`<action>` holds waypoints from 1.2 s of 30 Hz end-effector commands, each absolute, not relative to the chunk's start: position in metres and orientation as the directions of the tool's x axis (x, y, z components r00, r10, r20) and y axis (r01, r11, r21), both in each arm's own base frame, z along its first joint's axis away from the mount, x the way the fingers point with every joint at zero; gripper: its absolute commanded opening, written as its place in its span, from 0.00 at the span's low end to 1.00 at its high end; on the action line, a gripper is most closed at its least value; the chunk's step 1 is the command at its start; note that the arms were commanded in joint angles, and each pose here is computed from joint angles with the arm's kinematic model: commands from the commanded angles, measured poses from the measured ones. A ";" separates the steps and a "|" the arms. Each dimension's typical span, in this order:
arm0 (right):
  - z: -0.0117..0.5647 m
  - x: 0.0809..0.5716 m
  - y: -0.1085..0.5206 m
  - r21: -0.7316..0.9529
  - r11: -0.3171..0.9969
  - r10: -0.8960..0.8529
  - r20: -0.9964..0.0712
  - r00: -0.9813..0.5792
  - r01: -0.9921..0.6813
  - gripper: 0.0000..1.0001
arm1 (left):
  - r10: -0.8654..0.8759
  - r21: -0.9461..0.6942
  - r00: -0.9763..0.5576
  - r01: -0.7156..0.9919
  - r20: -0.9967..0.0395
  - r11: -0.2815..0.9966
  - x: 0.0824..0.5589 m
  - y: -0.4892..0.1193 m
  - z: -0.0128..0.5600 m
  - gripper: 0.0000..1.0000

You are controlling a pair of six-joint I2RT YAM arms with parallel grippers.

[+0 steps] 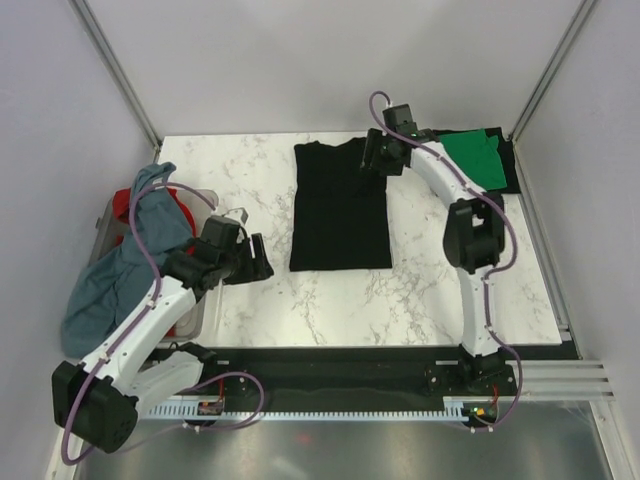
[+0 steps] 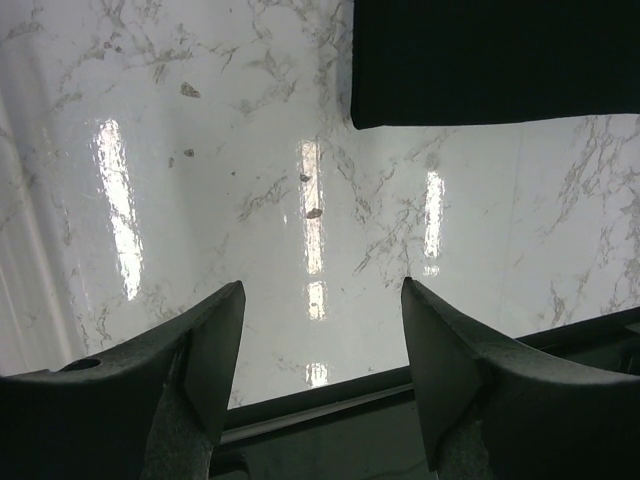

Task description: Fold and stack the t-shirts

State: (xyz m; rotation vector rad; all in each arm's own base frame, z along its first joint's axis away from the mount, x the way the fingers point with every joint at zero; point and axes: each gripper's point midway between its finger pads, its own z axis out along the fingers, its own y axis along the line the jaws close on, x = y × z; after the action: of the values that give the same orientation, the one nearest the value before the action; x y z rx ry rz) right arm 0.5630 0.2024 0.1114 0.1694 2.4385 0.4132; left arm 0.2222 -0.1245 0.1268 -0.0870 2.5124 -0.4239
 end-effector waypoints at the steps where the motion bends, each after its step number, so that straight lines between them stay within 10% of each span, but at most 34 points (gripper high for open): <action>1: 0.208 0.514 0.204 0.361 0.931 0.222 -0.689 -0.690 -0.060 0.70 | -0.212 -0.354 -0.808 -0.005 -0.550 0.935 0.231 -0.128 0.129 0.72; 14: 0.091 0.311 0.186 0.576 0.817 0.303 -0.439 -0.846 -0.006 0.76 | -0.301 -0.490 -0.838 -0.047 -0.455 0.870 0.259 -0.167 0.103 0.72; 30: 0.029 0.297 0.172 0.576 0.817 0.297 -0.422 -0.857 0.000 0.62 | -0.357 -0.510 -0.826 -0.100 -0.437 0.854 0.261 -0.166 0.083 0.75; 36: 0.024 0.295 0.170 0.594 0.805 0.297 -0.410 -0.862 -0.006 0.27 | -0.370 -0.522 -0.829 -0.113 -0.419 0.846 0.264 -0.170 0.070 0.67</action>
State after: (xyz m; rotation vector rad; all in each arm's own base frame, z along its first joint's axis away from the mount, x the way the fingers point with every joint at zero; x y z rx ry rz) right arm 0.2928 0.1678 0.0244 0.2497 2.5233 0.7833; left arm 0.2521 -0.1643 0.0703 -0.3123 2.5473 -0.6232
